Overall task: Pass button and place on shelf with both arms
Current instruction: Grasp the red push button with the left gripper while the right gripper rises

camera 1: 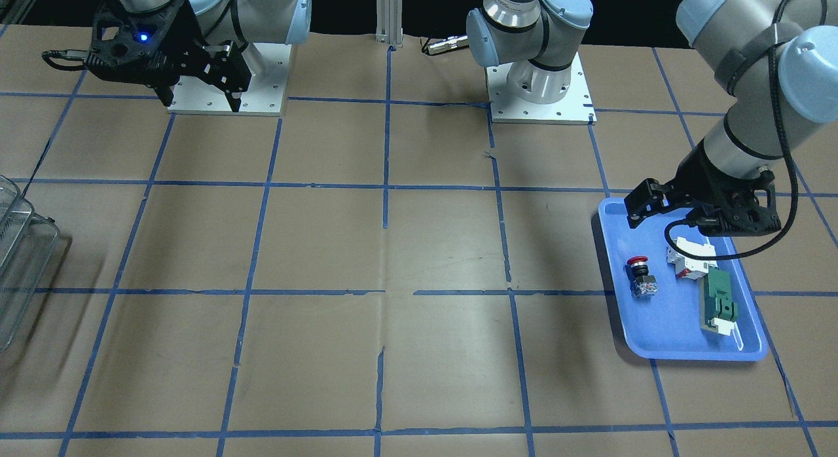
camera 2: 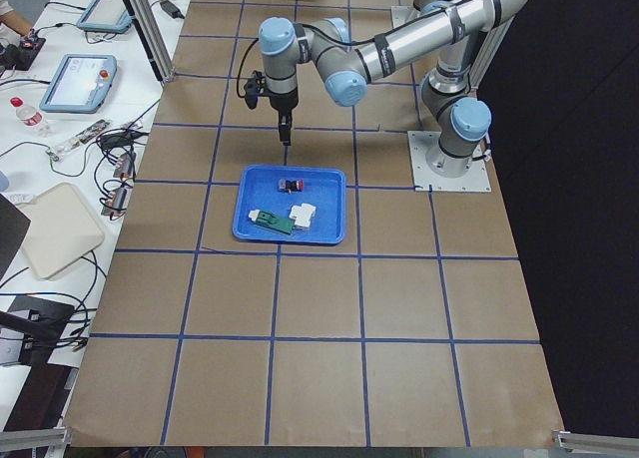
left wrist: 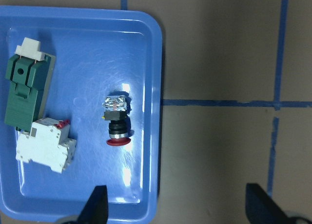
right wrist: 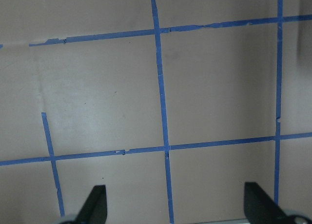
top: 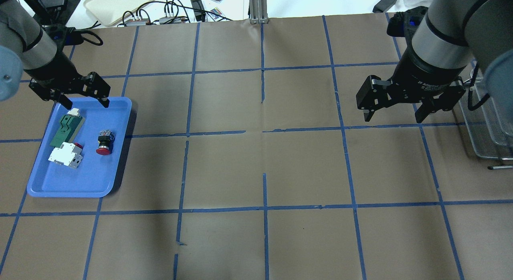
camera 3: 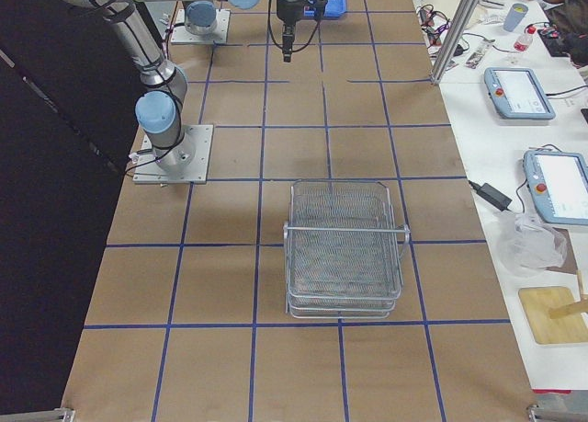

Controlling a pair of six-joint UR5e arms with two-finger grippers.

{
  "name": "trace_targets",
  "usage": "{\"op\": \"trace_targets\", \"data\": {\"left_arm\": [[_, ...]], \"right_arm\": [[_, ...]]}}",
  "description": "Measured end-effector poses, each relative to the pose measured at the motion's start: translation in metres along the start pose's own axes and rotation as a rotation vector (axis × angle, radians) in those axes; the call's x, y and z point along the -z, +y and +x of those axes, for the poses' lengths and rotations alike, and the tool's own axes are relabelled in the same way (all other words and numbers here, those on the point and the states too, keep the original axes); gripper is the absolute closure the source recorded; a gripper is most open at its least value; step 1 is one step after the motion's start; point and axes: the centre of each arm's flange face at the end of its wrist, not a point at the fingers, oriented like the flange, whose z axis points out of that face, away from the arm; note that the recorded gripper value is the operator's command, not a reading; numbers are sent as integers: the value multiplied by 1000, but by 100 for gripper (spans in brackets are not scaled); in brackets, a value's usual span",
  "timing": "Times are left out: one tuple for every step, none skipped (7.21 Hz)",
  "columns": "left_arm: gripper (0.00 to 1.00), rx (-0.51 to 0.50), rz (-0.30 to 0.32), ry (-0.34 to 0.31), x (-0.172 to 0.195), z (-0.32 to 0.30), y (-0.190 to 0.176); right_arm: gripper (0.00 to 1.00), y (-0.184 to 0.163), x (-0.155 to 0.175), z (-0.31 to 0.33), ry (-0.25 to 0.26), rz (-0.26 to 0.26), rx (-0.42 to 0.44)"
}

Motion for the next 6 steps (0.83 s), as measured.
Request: {"op": "trace_targets", "data": {"left_arm": [[0, -44, 2, -2, -33, -11, 2], [0, -68, -3, 0, -64, -23, 3], [0, -71, -25, 10, -91, -33, 3], [0, -67, -49, 20, -110, -39, 2], [0, -62, -70, 28, -123, -42, 2], [0, -61, -85, 35, -133, -43, 2]], "right_arm": [[0, 0, 0, 0, 0, 0, 0], [0, 0, 0, 0, 0, 1, 1], [0, -1, 0, 0, 0, 3, 0], [0, 0, 1, 0, 1, 4, -3], [0, -2, 2, 2, 1, 10, -16], [0, -5, 3, 7, 0, 20, -41]]}}
